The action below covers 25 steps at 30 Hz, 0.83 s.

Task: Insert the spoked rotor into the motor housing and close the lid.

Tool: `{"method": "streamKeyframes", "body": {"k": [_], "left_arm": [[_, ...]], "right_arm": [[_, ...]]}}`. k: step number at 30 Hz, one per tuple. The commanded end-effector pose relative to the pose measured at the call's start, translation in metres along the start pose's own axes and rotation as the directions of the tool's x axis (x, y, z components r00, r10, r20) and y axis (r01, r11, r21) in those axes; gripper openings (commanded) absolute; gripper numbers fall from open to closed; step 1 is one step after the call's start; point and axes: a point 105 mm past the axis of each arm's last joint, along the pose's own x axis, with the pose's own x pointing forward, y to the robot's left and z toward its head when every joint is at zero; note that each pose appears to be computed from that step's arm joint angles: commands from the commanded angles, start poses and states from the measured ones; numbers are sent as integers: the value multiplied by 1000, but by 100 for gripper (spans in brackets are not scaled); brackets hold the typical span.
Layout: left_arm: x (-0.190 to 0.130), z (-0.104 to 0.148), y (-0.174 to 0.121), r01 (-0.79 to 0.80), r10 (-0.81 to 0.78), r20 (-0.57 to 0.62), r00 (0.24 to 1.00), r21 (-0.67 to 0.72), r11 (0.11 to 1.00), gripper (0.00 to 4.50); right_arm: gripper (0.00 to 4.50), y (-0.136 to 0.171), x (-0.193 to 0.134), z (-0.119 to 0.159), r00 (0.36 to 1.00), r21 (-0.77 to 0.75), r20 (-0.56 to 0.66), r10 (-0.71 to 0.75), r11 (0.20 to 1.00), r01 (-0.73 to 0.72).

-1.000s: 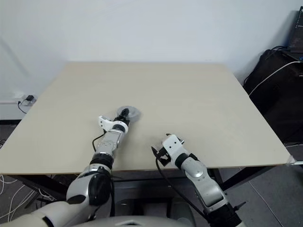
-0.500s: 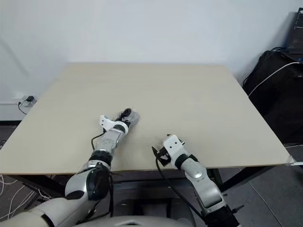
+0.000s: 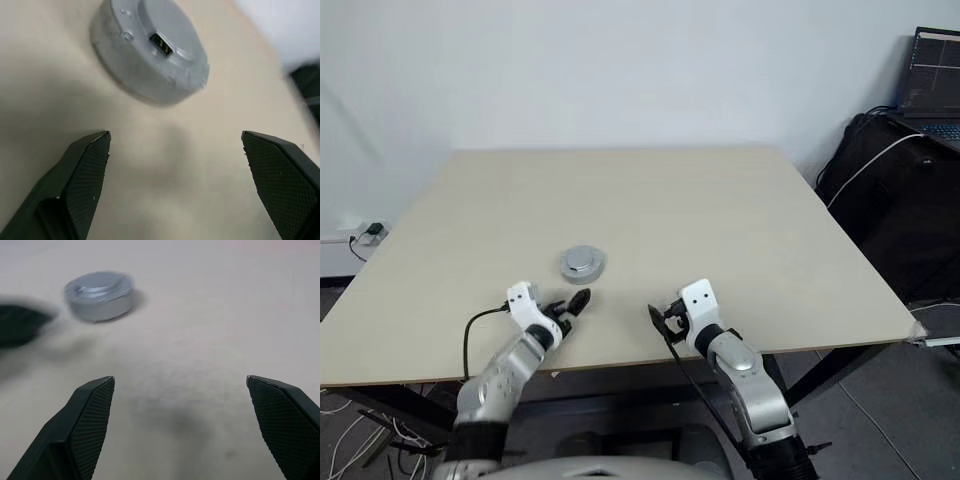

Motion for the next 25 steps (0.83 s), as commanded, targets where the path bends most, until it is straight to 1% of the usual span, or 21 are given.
{"method": "streamKeyframes", "body": {"k": [1, 3, 5, 8, 9, 11, 13, 14, 16, 19, 25], "left_arm": [[-16, 6, -4, -48, 26, 114, 993, 189, 981, 446], [-25, 13, -11, -65, 13, 211, 977, 241, 968, 446], [-33, 13, -18, -97, 18, 268, 963, 284, 954, 446], [-41, 16, -25, -172, 18, 362, 932, 399, 901, 446], [-43, 17, -26, -193, 17, 391, 920, 415, 889, 446], [-47, 20, -30, -207, 23, 438, 899, 378, 902, 446], [-48, 21, -36, -191, -10, 460, 888, 389, 901, 446], [-48, 21, -37, -186, -22, 465, 885, 396, 899, 446], [-49, 23, -35, -198, -20, 476, 879, 402, 894, 446], [-48, 26, -32, -208, -16, 487, 874, 403, 891, 446], [-49, 30, -27, -229, 8, 509, 861, 373, 899, 446]], "right_arm": [[450, -11, -4, 7, 996, -5, 55, -67, 998, 68], [450, -15, -7, 7, 992, -12, 71, -104, 994, 105], [450, -20, -10, 7, 986, -17, 89, -142, 989, 145], [450, -23, -15, 1, 985, -21, 76, -152, 988, 154], [450, -24, -16, 1, 984, -29, 82, -159, 986, 162], [450, -27, -19, 6, 971, -48, 135, -200, 977, 208], [450, -32, -24, 15, 939, -81, 227, -256, 956, 281], [450, -33, -25, 16, 930, -91, 252, -268, 950, 298], [450, -33, -25, 14, 929, -89, 255, -267, 951, 298], [450, -39, -26, 14, 910, -80, 270, -316, 934, 348], [450, -45, -29, 9, 877, -8, 267, -399, 909, 416]]}}
